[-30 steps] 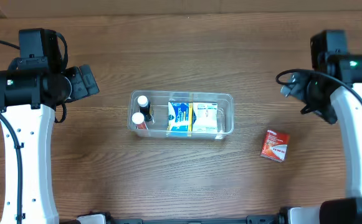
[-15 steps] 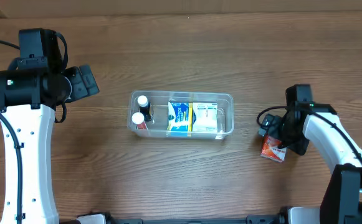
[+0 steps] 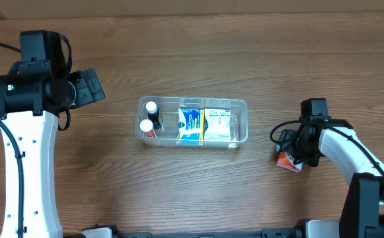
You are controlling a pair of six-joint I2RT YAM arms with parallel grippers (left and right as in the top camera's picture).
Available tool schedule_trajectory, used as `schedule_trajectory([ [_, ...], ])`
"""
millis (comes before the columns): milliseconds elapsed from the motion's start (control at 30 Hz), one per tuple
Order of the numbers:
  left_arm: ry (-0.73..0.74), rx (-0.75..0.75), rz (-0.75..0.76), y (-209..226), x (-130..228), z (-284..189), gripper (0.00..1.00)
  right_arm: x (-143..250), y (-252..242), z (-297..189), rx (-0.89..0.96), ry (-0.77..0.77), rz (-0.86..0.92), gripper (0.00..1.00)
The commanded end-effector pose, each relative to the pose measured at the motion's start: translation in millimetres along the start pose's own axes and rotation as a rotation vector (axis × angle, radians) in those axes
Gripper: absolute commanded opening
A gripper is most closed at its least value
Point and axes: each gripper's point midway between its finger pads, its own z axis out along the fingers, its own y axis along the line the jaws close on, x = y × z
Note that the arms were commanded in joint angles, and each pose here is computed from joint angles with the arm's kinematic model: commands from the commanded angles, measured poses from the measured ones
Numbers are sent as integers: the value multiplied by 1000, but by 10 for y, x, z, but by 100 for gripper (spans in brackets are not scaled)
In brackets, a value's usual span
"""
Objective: Pack container
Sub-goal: 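Grasp the small red-and-white box with the right gripper, then lower red box into the container beside the bandage box, release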
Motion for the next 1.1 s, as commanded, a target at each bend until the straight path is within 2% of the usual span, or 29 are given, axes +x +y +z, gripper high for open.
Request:
schedule_trajectory([
  [0, -16, 14, 9, -13, -41, -47, 100, 12, -8, 9, -1, -1, -2, 73],
  [133, -15, 16, 9, -16, -41, -47, 100, -53, 21, -28, -10, -18, -2, 71],
  [267, -15, 16, 9, -16, -41, -47, 100, -228, 221, -337, -86, -24, -5, 71],
  [400, -15, 16, 9, -16, -41, -47, 100, -542, 629, -1049, -212, -124, -59, 71],
  [467, -15, 16, 9, -16, -40, -47, 100, -624, 1016, -1631, -298, -228, -154, 71],
  [600, -14, 16, 9, -17, -38, -48, 100, -385, 1678, -2084, -409, -324, -353, 68],
  [700, -13, 16, 10, -16, -35, -47, 100, -85, 2086, -2005, -416, -314, -483, 67],
  [767, -10, 15, 10, -14, -28, -47, 100, 7, 2214, -1837, -358, -303, -496, 67],
  [1067, -7, 14, 10, -10, -20, -47, 100, 160, 2345, -755, -168, -97, -506, 67],
])
